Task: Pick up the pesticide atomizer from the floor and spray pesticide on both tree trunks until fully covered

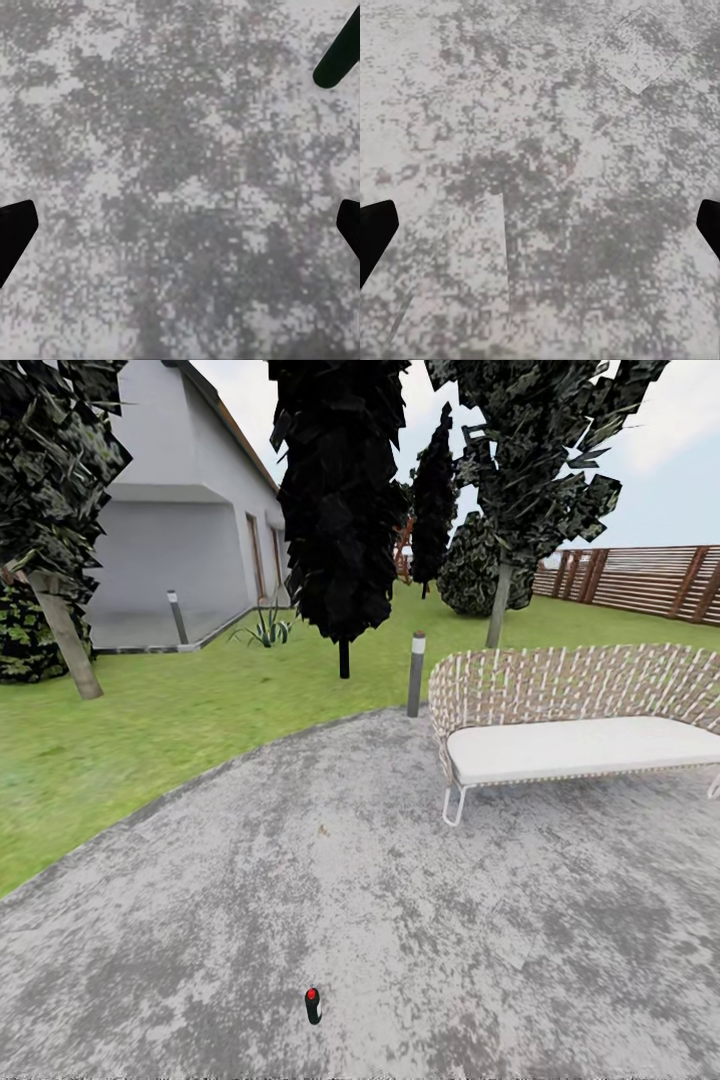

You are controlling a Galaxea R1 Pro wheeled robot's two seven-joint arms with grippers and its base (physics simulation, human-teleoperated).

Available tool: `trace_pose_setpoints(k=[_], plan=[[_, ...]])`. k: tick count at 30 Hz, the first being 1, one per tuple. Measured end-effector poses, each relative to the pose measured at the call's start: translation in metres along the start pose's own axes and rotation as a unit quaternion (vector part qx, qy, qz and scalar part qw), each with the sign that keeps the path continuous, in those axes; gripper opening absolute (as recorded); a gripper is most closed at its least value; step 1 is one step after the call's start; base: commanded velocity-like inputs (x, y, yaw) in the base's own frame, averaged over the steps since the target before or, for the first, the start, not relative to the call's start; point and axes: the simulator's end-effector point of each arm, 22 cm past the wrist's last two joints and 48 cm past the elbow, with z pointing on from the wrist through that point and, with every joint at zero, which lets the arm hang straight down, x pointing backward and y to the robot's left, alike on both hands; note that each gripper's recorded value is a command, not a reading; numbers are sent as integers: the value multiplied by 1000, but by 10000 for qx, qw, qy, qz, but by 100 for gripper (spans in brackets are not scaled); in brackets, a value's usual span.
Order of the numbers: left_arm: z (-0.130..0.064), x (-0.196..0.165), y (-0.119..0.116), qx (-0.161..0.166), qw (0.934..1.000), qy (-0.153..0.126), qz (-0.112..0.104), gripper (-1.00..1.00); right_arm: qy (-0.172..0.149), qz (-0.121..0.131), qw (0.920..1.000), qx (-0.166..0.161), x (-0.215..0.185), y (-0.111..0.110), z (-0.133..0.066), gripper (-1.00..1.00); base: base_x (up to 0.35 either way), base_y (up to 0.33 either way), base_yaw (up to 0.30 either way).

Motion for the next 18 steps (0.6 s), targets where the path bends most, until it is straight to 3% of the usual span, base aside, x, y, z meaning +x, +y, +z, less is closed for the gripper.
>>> trace_pose_setpoints(k=[18], plan=[[28,41,-2,0,9999,133,13,100,140,-10,9999,-9,45,4,21,100,0,0,0]])
